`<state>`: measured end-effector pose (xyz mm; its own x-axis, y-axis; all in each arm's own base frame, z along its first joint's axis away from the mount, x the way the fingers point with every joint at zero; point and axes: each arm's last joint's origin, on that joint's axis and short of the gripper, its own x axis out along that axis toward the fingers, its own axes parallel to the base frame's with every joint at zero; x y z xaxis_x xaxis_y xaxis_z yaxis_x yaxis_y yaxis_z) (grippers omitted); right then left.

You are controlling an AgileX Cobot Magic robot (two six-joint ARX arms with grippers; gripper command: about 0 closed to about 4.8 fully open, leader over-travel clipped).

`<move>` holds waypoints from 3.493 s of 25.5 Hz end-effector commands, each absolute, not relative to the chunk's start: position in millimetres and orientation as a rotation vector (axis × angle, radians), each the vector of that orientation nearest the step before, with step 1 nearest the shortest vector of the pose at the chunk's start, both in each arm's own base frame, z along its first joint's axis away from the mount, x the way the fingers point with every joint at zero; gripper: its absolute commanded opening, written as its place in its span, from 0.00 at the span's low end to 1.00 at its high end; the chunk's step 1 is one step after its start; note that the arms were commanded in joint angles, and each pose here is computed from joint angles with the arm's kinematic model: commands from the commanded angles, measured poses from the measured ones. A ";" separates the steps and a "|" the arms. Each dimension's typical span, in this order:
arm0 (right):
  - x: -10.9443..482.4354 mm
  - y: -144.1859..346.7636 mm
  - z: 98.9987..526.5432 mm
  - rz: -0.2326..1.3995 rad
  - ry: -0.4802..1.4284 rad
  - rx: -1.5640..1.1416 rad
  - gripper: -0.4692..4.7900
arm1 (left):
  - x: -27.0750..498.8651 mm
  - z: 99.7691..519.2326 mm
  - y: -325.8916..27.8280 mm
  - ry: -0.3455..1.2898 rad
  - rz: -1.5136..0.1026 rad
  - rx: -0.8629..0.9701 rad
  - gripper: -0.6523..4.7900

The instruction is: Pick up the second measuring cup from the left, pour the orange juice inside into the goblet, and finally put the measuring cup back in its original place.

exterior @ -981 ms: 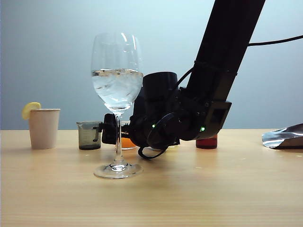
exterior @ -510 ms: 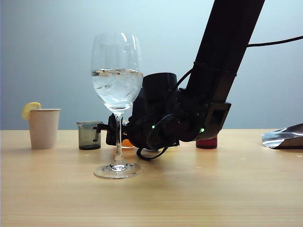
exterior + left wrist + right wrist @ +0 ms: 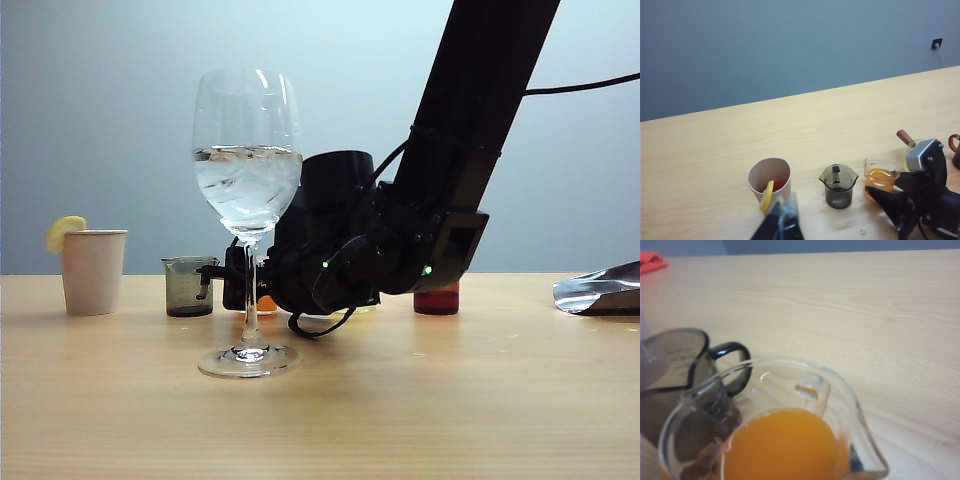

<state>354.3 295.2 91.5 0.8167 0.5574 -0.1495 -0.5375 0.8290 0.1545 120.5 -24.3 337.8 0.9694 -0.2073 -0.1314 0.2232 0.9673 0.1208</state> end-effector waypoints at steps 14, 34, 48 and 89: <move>360.6 286.8 120.6 0.620 0.126 0.083 0.57 | 119.6 340.4 -24.2 0.101 -0.219 0.156 0.11; 369.4 266.6 163.8 0.625 0.080 0.077 0.57 | 119.9 342.6 -24.3 0.078 -0.217 0.158 0.11; 366.8 248.7 210.5 0.649 0.067 0.045 0.57 | 117.4 343.7 -24.3 0.067 -0.233 0.156 0.11; 281.4 188.0 307.5 0.831 0.128 -0.124 0.51 | 74.8 330.3 -63.2 0.272 -0.638 -0.003 0.11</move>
